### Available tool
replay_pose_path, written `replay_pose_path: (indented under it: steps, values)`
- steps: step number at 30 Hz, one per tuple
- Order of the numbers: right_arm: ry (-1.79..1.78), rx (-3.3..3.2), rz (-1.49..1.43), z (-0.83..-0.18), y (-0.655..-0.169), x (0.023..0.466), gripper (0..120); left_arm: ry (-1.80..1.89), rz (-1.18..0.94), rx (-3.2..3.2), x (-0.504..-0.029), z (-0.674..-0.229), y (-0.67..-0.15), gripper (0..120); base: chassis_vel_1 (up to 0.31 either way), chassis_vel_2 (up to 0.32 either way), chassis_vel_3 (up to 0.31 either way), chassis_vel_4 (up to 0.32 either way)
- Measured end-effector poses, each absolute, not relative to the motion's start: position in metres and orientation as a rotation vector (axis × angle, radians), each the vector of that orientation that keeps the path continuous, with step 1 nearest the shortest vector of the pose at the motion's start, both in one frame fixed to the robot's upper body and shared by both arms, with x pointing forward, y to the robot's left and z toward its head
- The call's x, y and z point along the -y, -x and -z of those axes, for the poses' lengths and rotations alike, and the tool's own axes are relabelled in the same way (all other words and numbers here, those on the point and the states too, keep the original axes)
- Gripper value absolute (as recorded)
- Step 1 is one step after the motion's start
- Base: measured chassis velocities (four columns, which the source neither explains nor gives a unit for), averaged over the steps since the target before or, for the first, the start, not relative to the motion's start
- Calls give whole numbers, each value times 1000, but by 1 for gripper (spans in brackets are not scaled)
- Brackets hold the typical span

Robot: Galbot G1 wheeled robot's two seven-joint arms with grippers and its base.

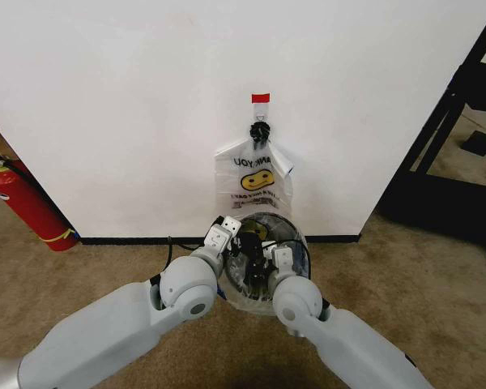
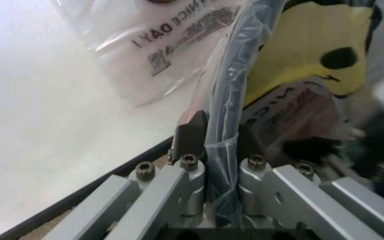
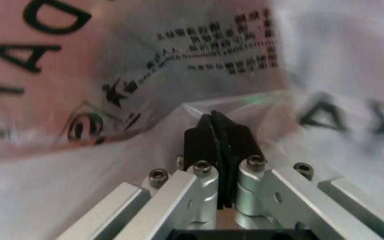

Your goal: Pick up the garbage bag from the wall and place it over the trash bin.

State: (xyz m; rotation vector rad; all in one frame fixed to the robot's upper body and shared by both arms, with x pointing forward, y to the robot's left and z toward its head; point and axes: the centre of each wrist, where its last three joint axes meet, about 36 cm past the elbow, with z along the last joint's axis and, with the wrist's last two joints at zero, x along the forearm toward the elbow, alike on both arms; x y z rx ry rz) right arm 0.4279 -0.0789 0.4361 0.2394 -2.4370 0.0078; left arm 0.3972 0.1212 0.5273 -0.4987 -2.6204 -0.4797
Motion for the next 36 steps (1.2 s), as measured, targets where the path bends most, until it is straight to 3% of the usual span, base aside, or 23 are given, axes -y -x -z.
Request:
replay_pose_path:
  steps: [11,36]
  values:
    - [-205,2368,20,-427,-459,63,0,571,462,2639,-124,-543,-375,1,0,0,0,0]
    - [-214,2351,10,-415,-464,62,0,603,420,2632,-131,-554,-366,1,0,0,0,0]
